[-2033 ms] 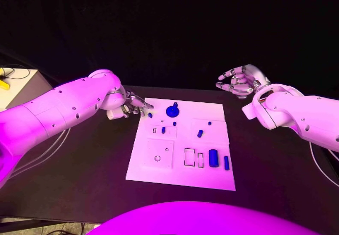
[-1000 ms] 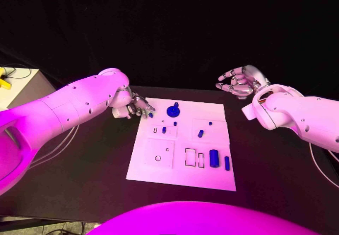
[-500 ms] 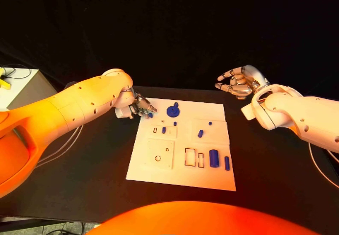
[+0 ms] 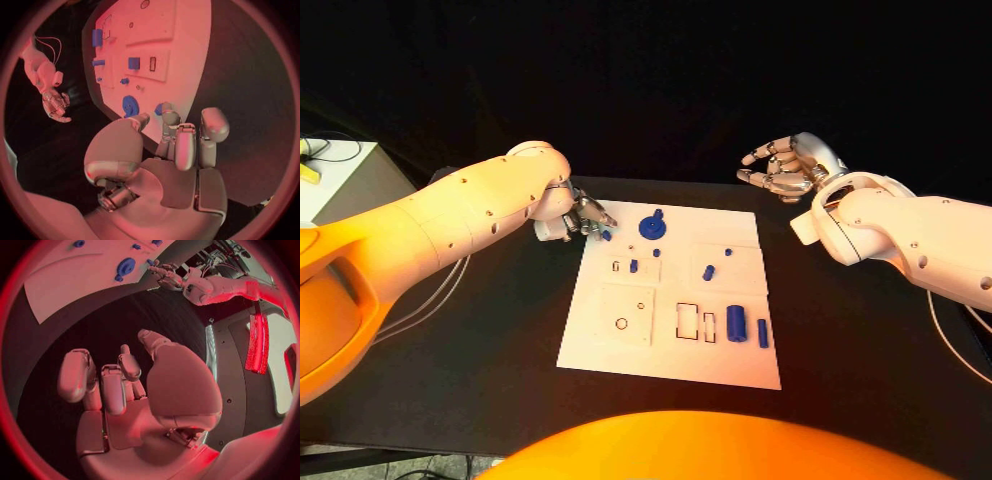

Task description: Assemble the parts on the task board

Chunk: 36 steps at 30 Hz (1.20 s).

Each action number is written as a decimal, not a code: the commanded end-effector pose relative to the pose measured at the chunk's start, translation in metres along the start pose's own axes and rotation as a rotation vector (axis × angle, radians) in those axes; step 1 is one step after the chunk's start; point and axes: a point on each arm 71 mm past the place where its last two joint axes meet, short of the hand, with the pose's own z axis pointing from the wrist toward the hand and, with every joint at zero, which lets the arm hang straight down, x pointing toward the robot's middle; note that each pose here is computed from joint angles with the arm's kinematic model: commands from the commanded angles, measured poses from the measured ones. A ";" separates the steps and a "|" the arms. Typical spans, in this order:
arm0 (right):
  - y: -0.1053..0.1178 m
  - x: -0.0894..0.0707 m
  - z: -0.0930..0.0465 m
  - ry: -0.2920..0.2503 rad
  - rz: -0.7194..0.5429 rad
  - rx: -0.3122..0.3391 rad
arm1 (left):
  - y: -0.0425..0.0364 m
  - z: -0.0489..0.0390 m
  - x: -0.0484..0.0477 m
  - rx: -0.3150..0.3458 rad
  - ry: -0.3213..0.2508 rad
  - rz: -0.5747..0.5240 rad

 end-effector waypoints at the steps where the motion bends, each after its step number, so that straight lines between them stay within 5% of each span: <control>1: 0.001 0.001 0.000 0.009 -0.002 -0.011 | -0.0009 0.0001 -0.0007 0.006 -0.008 0.007; 36: 0.002 0.002 0.000 0.012 0.000 -0.013 | -0.0038 0.0030 0.0024 0.010 0.006 0.022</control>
